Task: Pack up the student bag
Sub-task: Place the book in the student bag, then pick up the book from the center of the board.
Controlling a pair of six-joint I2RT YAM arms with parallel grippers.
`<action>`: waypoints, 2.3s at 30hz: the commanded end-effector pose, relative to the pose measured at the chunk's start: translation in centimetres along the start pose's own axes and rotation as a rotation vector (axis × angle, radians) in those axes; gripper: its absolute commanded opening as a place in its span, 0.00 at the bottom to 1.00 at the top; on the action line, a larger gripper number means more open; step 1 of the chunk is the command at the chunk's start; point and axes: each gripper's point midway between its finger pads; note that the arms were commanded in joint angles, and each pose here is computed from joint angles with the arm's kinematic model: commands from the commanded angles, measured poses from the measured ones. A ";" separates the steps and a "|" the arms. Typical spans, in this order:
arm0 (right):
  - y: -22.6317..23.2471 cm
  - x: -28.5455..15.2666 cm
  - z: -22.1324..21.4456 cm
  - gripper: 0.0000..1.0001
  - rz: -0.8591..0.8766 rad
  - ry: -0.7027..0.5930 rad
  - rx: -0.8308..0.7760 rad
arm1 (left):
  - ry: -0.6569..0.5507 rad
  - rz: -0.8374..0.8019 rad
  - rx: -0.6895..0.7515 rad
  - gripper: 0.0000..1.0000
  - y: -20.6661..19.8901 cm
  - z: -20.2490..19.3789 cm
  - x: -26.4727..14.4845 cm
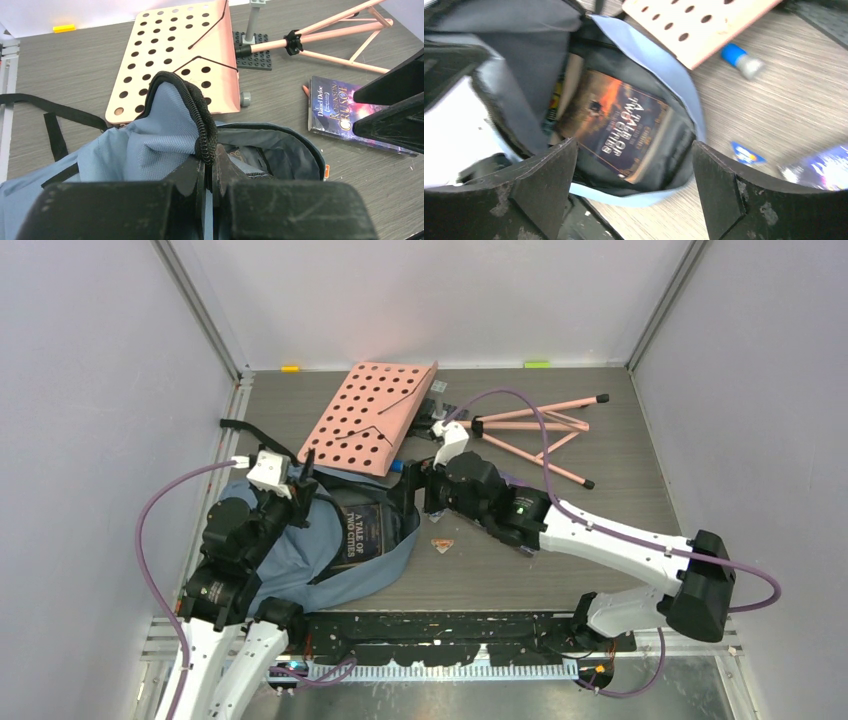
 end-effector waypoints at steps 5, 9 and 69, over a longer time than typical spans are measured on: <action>-11.2 -4.8 0.5 0.97 -0.442 0.001 -0.025 | -0.099 -0.074 0.018 0.00 -1.2 2.7 0.5; -17.8 -8.3 -1.4 0.97 -0.632 0.057 0.077 | -0.090 -0.115 0.009 0.00 -1.9 2.4 0.6; -25.9 1.8 -9.8 0.09 -0.923 0.622 -1.009 | -0.124 -0.178 -0.015 0.00 -3.2 2.9 0.0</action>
Point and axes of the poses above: each gripper's point midway between its finger pads, its own x axis out along the fingers, its own y axis along the line the jaws close on, z = x × y, and after that the axes turned 5 degrees about x, right-handed
